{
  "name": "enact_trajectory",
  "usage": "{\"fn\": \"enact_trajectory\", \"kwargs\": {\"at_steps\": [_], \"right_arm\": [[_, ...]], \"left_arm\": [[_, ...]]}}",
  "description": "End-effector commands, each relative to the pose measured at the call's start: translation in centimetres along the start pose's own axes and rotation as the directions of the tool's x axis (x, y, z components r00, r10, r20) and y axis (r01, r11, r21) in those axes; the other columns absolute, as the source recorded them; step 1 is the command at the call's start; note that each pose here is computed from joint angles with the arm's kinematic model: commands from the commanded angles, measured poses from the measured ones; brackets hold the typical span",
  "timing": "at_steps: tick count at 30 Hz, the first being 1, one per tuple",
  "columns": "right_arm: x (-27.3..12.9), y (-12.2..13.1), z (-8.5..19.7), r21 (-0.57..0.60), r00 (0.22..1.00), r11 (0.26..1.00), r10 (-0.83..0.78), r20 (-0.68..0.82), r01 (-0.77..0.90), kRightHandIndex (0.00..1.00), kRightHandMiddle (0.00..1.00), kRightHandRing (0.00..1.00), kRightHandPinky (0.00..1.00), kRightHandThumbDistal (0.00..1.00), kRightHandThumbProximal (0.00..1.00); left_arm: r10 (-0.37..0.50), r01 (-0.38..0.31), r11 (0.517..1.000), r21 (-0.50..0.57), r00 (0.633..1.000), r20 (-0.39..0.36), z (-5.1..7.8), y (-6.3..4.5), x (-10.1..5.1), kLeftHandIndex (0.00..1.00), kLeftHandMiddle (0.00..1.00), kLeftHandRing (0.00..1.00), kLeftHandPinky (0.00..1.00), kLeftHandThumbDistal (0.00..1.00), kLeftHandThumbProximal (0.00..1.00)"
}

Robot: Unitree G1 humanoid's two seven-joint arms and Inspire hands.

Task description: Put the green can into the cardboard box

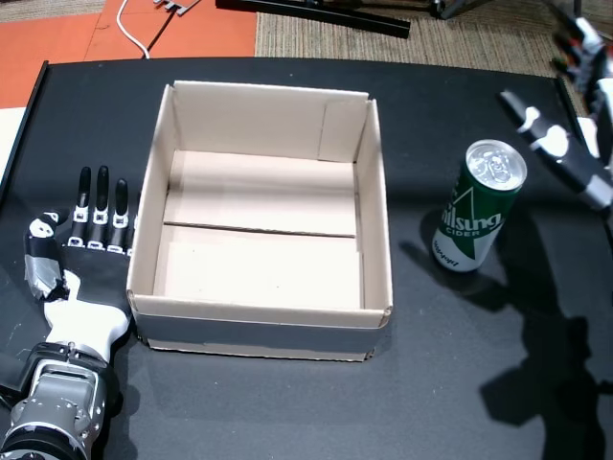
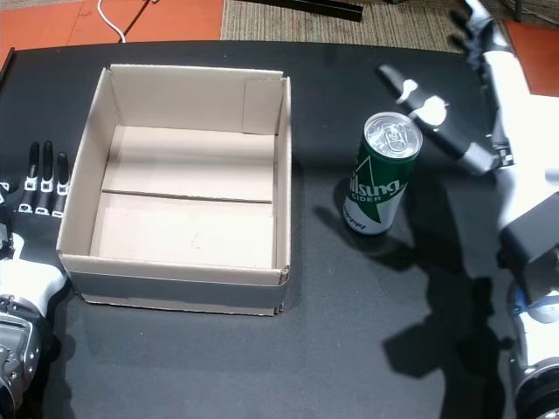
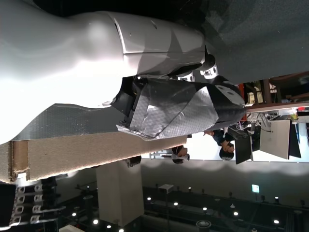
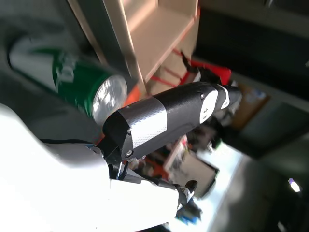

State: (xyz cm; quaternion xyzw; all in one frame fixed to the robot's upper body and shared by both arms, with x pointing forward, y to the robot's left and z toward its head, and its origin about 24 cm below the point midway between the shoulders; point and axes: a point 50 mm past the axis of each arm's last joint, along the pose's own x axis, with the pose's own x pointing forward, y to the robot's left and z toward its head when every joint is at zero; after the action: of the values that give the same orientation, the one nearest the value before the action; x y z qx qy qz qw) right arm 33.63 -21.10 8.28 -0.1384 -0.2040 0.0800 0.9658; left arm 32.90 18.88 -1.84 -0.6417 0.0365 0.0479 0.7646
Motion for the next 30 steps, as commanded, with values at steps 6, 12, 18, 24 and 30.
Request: {"fn": "enact_trajectory", "kwargs": {"at_steps": [6, 12, 18, 24, 30], "right_arm": [[0.6, 1.2, -1.3, 0.242, 0.975, 0.954, 0.203, -0.087, -0.177, 0.93, 0.98, 0.99, 1.0, 1.0, 0.62], [0.0, 1.8, -2.4, 0.31, 0.96, 0.931, 0.243, -0.138, -0.191, 0.93, 0.98, 0.98, 1.0, 1.0, 0.64], [-0.5, 1.3, -3.1, 0.336, 0.955, 0.93, 0.225, -0.194, -0.151, 0.94, 0.99, 0.98, 1.0, 1.0, 0.65], [-0.9, 0.7, -3.6, 0.323, 0.95, 0.939, 0.202, -0.238, -0.119, 0.95, 0.99, 0.97, 1.0, 1.0, 0.67], [-1.2, 0.2, -3.7, 0.299, 0.951, 0.949, 0.176, -0.254, -0.096, 0.98, 0.99, 0.95, 1.0, 1.0, 0.67]], "left_arm": [[0.084, -0.084, 0.996, 0.002, 0.996, -0.017, -0.4, 1.5, -0.9, 0.46, 0.47, 0.59, 0.75, 0.0, 0.82], [0.088, -0.088, 0.996, 0.002, 0.996, -0.009, -0.2, 1.3, -0.7, 0.46, 0.47, 0.6, 0.76, 0.0, 0.85], [0.084, -0.084, 0.996, -0.007, 0.996, -0.006, -0.1, 1.1, -0.5, 0.47, 0.49, 0.61, 0.78, 0.0, 0.86], [0.078, -0.078, 0.997, -0.008, 0.997, -0.003, 0.0, 1.2, -0.6, 0.44, 0.47, 0.6, 0.76, 0.0, 0.82], [0.066, -0.066, 0.998, -0.015, 0.998, 0.001, 0.2, 1.2, -0.7, 0.47, 0.46, 0.57, 0.73, 0.0, 0.83]]}}
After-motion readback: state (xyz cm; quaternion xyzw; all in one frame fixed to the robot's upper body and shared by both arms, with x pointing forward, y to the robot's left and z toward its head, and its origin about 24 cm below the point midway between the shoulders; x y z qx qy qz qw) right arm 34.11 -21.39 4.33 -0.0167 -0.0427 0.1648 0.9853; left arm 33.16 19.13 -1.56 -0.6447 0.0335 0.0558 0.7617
